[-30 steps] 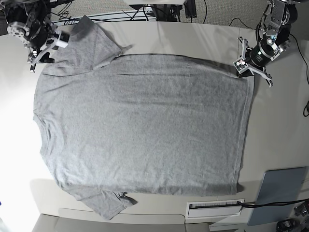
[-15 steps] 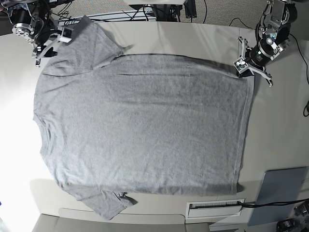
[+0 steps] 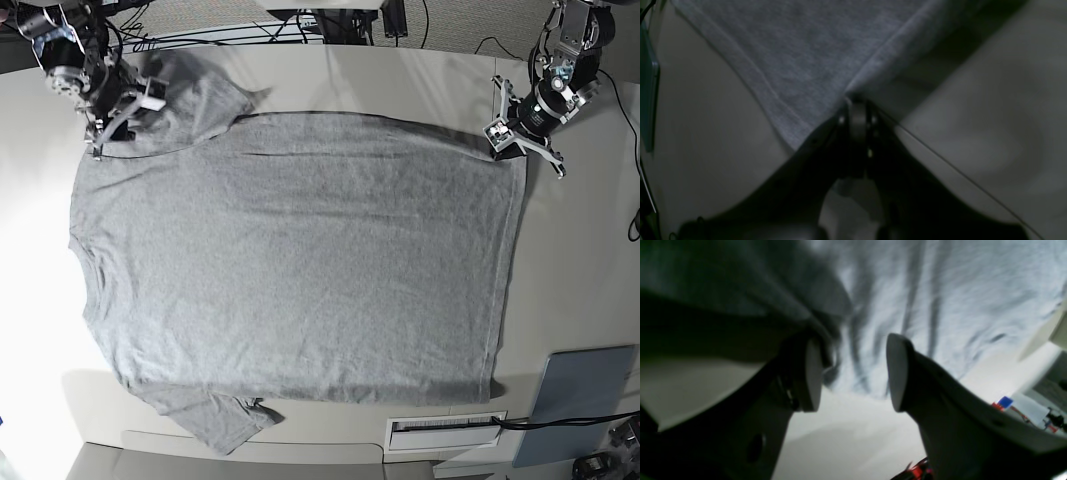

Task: Fold the T-shirt properly
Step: 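Grasp the shoulder corners with both grippers and lift them, then fold the collar edge over onto the shirt body with both grippers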

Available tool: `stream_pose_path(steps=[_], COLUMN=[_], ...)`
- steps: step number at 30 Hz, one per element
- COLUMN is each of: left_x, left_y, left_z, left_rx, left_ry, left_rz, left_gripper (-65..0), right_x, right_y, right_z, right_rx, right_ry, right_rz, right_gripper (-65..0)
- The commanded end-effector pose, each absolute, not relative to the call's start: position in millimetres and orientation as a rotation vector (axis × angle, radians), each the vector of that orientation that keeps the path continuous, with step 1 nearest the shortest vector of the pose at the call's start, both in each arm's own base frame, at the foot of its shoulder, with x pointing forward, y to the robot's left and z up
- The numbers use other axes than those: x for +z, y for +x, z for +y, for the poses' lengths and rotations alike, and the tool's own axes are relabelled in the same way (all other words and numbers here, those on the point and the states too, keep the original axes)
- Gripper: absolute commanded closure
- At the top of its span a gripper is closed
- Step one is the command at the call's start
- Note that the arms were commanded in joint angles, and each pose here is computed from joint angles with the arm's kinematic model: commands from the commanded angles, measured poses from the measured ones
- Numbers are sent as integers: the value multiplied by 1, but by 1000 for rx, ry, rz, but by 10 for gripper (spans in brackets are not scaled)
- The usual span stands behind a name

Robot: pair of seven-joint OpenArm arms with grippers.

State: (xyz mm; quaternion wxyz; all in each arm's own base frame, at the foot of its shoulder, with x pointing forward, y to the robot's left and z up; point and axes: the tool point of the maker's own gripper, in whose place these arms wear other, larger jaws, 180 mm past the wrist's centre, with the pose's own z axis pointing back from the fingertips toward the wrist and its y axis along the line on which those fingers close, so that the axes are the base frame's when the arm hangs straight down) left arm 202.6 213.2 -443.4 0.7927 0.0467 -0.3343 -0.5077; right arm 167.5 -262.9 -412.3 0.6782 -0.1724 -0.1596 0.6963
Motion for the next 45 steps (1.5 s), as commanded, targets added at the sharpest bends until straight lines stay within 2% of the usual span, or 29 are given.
stream_pose_path(steps=[1,7,10,14,15,17,27,36,45], left_x=[-477,-477,-477,-477,-477,-477,-473,-444,-443], left_y=[155,155,155,155,155,155,143,99,60], left_z=[236,236,236,236,236,236,225,221,228], left_rx=[-1157,-1157,-1158,-1158,-1158,-1157,-1039,-910,-882], left_ry=[100,99,98,97,97,98,14,-117,-135], left_rz=[-449,-449,-451,-451,-451,-452,-451,-452,-384], left_gripper=[0,0,0,0,0,0,0,0,0], right_x=[-416,-415,-419,-429,-431,-432,-407,-390,-383], right_y=[163,166,163,160,159,159,155,113,76], right_z=[-258,-247,-247,-262,-265,-268,-279,-304,-305], right_rx=[1575,1539,1510,1487,1482,1478,1390,1340,1354], right_ry=[-343,-291,-261,-263,-265,-273,-320,-324,-313], right_rz=[-355,-397,-398,-352,-341,-329,-268,-171,-79], right_gripper=[-309,-293,-197,-148,-112,0,0,0,0])
